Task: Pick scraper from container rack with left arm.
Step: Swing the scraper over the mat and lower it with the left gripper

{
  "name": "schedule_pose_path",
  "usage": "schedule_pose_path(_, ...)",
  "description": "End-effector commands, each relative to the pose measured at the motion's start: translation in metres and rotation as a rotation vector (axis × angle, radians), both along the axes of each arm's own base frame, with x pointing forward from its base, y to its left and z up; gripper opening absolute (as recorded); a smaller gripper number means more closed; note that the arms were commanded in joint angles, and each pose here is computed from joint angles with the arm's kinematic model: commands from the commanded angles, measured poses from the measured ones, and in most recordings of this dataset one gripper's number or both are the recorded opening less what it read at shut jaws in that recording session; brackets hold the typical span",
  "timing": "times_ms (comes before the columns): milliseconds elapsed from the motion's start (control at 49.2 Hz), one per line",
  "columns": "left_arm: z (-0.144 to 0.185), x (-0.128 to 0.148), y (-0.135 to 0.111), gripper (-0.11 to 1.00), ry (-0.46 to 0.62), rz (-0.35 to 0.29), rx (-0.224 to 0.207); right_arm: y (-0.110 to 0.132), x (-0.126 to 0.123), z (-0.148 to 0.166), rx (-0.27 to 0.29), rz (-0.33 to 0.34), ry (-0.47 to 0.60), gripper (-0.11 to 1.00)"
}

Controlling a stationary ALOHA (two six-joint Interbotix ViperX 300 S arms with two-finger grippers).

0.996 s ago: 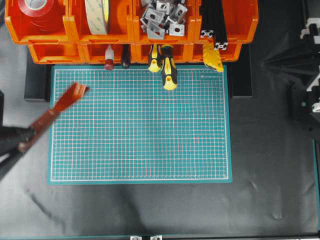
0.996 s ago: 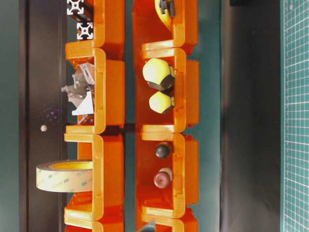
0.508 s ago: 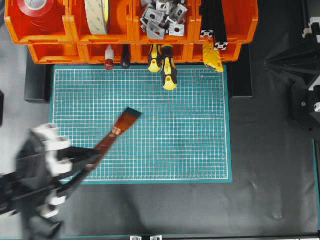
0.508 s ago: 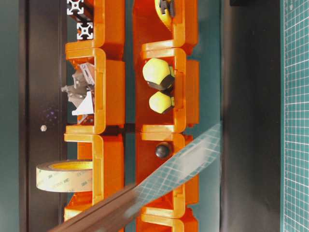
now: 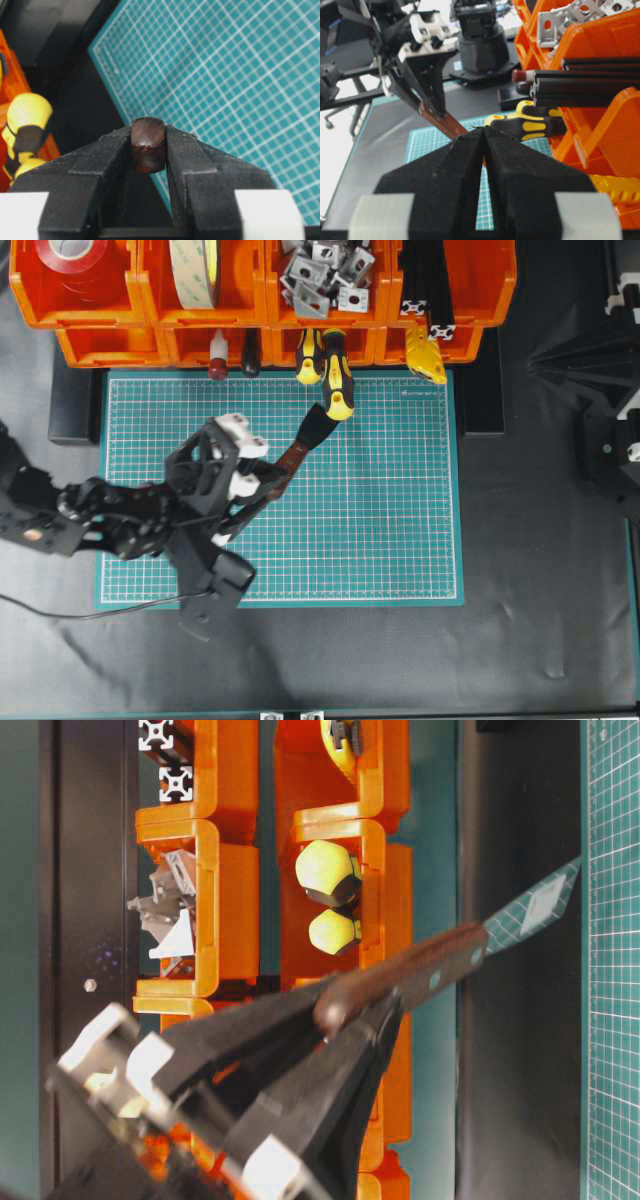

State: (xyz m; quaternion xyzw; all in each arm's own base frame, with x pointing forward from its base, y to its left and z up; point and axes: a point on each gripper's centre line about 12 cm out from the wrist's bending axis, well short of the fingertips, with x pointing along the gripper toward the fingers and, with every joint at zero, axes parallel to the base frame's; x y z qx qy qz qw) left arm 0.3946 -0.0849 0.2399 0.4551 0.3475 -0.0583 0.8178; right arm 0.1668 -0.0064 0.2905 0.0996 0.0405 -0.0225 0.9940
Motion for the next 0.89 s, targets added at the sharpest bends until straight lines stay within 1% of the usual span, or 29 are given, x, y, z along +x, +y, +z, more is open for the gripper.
schedule_pose_path(0,0.013,0.011,0.001,0.2,-0.043,-0.024,-0.003,-0.001,0.001,0.013,0.016,-0.005,-0.027,0.0)
schedule_pose_path(102,0.008,0.014,0.0,0.2,-0.035,-0.034,0.001,-0.001,0.001,0.013,0.03,-0.004,-0.027,0.0)
schedule_pose_path(183,0.008,0.016,-0.001,0.2,-0.041,-0.03,-0.014,-0.001,0.001,0.013,0.034,-0.004,-0.028,0.0)
schedule_pose_path(508,0.004,0.018,-0.002,0.2,-0.034,-0.025,-0.017,0.0,0.002,0.012,0.033,-0.004,-0.021,0.0)
schedule_pose_path(650,0.002,0.018,0.0,0.21,-0.037,0.001,-0.043,0.0,0.001,0.011,0.033,-0.003,-0.011,0.0)
schedule_pose_path(671,0.001,0.018,0.0,0.24,-0.037,0.007,-0.051,0.0,0.001,0.011,0.033,-0.003,-0.009,0.0)
schedule_pose_path(691,0.0,0.018,0.001,0.29,-0.037,0.014,-0.056,0.0,0.001,0.01,0.033,-0.003,-0.006,0.0)
schedule_pose_path(813,-0.006,0.016,0.005,0.66,-0.033,0.066,-0.099,0.0,0.001,0.01,0.034,-0.003,-0.005,0.0)
schedule_pose_path(874,-0.009,0.014,0.005,0.81,-0.037,0.092,-0.137,0.0,0.001,0.01,0.034,-0.002,0.0,0.0)
